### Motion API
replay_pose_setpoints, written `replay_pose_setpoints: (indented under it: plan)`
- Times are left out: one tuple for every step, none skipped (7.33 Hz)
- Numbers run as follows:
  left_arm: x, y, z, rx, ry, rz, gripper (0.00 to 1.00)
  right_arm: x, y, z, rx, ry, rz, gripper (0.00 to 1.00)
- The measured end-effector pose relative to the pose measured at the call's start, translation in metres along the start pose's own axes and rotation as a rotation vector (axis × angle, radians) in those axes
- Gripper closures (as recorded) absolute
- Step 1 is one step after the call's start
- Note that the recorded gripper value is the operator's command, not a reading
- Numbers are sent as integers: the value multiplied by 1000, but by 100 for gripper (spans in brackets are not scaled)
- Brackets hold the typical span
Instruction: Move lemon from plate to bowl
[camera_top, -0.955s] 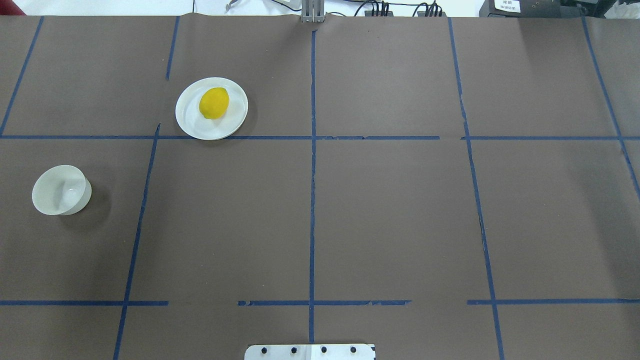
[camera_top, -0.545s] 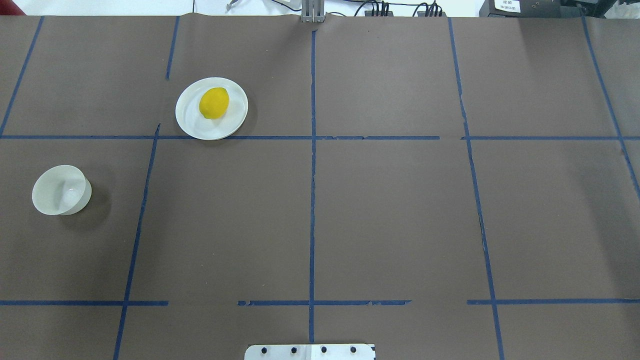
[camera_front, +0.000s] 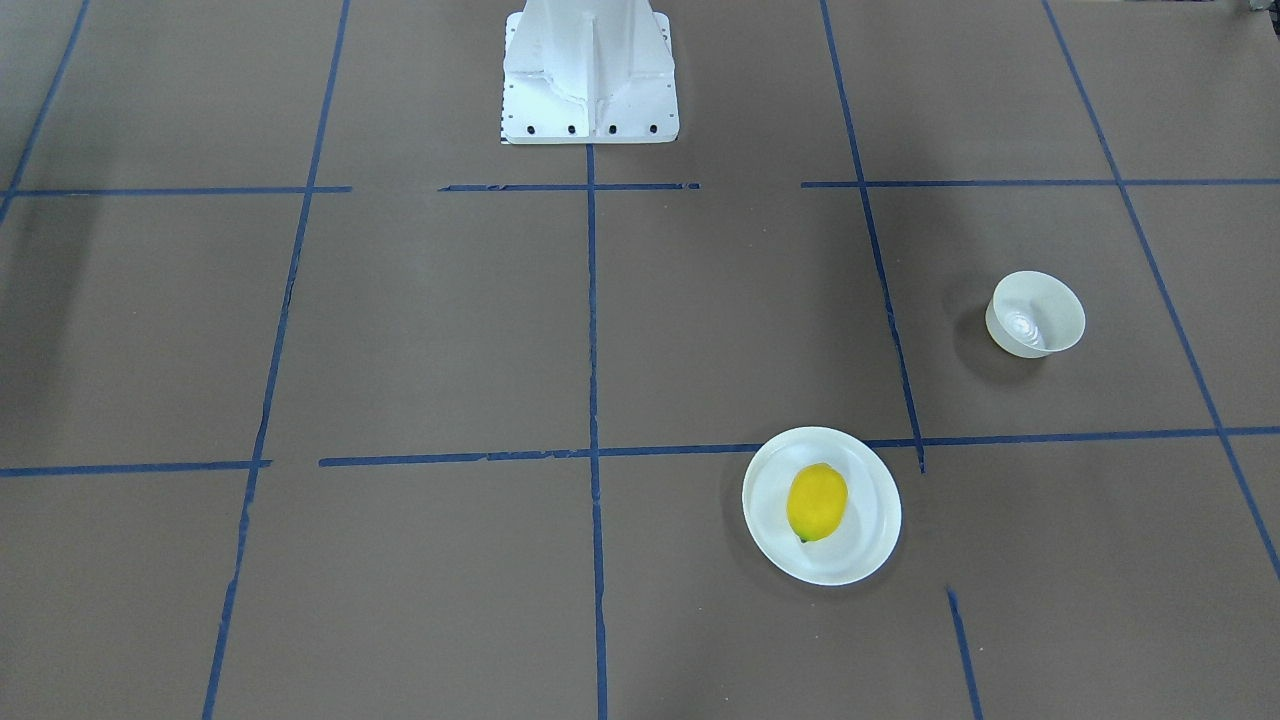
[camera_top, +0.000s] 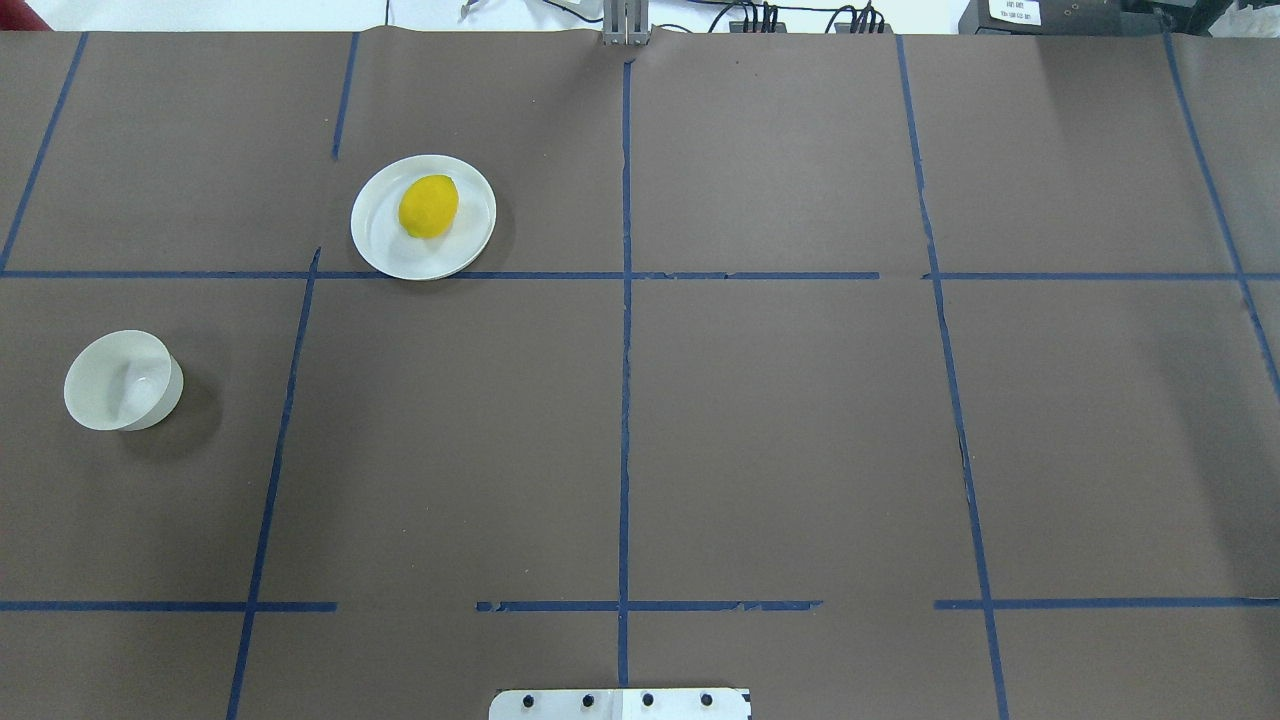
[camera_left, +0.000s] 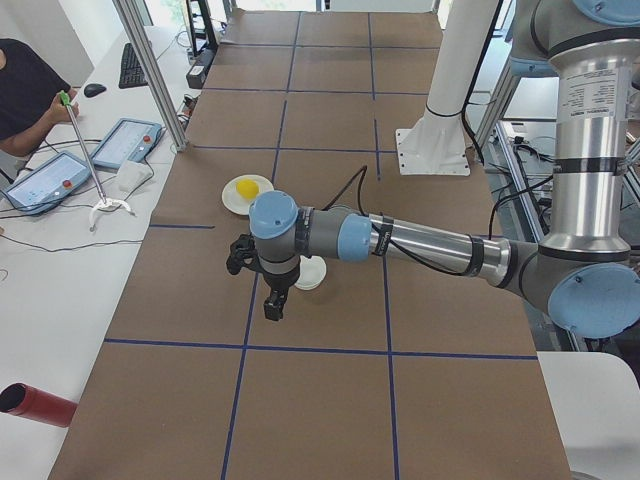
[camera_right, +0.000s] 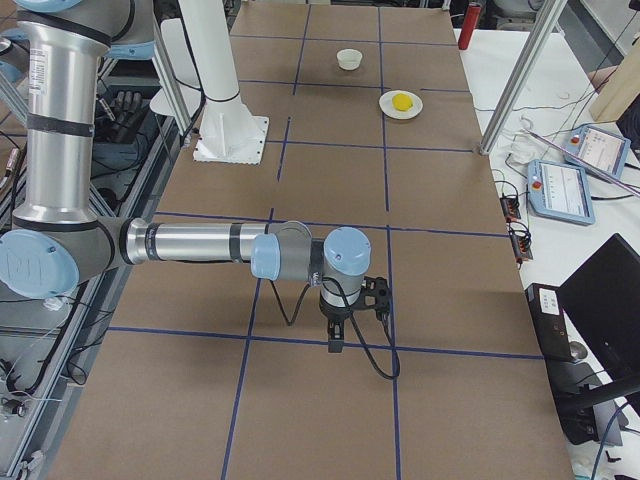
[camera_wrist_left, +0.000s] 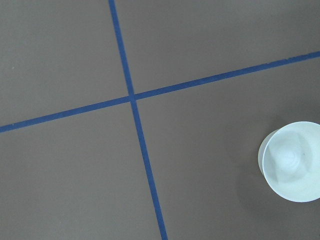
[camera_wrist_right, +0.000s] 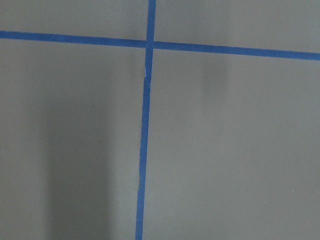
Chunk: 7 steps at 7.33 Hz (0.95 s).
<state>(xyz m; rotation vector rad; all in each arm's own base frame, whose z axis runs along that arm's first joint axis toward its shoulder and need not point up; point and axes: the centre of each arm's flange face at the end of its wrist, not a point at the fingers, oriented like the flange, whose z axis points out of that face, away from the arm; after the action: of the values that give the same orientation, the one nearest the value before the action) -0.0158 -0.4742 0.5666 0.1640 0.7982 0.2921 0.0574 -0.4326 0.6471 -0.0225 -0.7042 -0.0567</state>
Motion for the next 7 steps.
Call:
replay_pose_setpoints:
  plan:
    - [29, -12, 22, -13, 19, 85, 0, 0, 0, 0, 0, 0, 0, 0]
    - [62, -30, 32, -10, 54, 131, 0, 0, 0, 0, 0, 0, 0, 0]
    - [101, -56, 32, 8, 97, 148, 1, 0, 0, 0, 0, 0, 0, 0]
    - [152, -89, 32, 22, 134, 160, 1, 0, 0, 0, 0, 0, 0, 0]
    - [206, -123, 34, 28, 167, 178, 1, 0, 0, 0, 0, 0, 0, 0]
    - [253, -156, 40, 26, 194, 204, 1, 0, 0, 0, 0, 0, 0, 0]
    - [290, -192, 54, 9, 212, 224, 1, 0, 0, 0, 0, 0, 0, 0]
